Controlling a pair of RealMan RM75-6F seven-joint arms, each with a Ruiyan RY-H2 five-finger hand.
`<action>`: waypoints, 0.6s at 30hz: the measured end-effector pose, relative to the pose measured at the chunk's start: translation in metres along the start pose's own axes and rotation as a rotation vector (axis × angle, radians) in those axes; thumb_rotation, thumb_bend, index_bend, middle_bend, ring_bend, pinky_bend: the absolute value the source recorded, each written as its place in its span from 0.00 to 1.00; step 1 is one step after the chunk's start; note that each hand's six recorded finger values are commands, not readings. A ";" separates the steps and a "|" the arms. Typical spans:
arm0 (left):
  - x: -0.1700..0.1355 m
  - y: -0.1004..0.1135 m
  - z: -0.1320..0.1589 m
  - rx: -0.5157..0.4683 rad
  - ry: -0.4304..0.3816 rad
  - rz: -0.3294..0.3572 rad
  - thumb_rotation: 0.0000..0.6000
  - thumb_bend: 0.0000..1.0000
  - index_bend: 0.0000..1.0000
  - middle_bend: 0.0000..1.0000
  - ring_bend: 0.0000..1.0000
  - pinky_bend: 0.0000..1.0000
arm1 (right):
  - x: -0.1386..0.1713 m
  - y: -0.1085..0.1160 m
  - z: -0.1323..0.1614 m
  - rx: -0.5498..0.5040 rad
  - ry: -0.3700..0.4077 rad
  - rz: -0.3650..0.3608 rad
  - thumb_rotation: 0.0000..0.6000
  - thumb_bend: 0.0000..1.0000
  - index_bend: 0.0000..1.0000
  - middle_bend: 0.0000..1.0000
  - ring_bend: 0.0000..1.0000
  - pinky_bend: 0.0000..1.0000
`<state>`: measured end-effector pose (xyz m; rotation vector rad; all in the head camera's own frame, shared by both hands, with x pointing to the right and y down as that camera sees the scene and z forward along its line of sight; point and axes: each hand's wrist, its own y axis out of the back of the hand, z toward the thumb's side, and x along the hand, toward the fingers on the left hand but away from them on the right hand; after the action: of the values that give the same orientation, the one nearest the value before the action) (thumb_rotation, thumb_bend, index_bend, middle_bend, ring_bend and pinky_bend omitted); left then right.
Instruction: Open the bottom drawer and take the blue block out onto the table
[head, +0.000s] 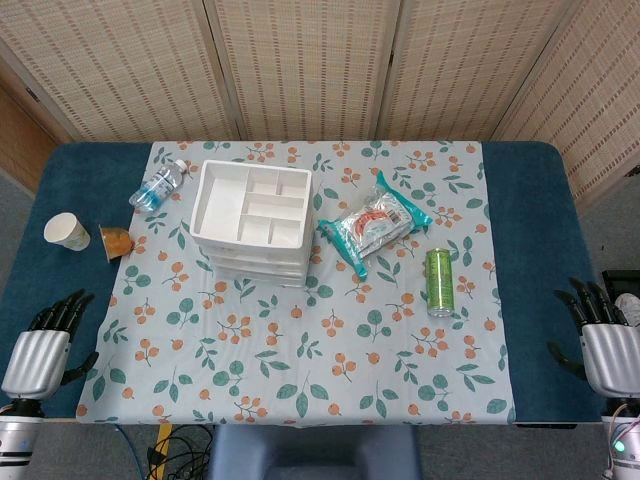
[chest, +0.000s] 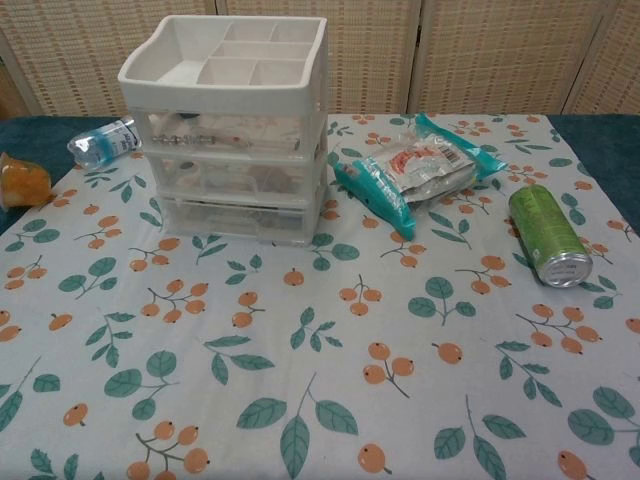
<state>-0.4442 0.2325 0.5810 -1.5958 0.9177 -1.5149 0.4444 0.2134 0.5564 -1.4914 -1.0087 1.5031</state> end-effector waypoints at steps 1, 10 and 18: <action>0.000 0.000 0.000 0.001 -0.001 0.000 1.00 0.24 0.10 0.10 0.13 0.19 | 0.000 0.000 0.000 0.000 0.000 0.001 1.00 0.26 0.16 0.08 0.10 0.22; -0.001 0.000 0.004 -0.006 -0.014 0.004 1.00 0.24 0.10 0.10 0.13 0.19 | 0.001 0.001 -0.001 -0.002 0.001 -0.005 1.00 0.26 0.16 0.09 0.10 0.22; 0.002 0.003 0.012 -0.033 -0.060 0.016 1.00 0.24 0.11 0.10 0.15 0.21 | 0.001 0.010 -0.002 -0.009 0.001 -0.037 1.00 0.26 0.16 0.09 0.10 0.22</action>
<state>-0.4321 0.2298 0.5792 -1.6446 0.9245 -1.4393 0.4462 0.2105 0.5464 -1.4719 -1.0387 1.4730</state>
